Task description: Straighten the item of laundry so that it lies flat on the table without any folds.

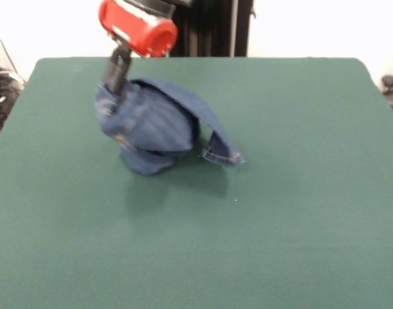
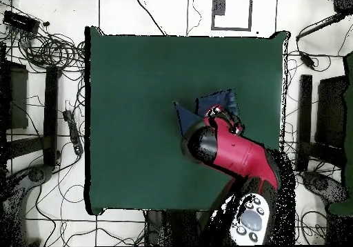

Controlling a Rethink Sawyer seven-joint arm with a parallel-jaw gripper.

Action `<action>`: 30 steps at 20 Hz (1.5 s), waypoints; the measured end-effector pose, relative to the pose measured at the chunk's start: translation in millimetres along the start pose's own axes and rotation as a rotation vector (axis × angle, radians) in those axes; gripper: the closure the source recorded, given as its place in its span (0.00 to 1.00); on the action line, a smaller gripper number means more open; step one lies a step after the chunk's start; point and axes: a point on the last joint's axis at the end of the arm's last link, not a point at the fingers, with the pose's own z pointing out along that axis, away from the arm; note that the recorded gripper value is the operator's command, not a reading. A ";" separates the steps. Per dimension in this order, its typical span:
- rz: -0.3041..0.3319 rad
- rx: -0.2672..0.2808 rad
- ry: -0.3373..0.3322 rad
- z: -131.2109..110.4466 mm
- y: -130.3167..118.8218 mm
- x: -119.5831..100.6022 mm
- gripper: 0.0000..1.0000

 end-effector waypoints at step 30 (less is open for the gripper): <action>0.256 0.097 0.137 -169.5 -108.1 -70.5 1.00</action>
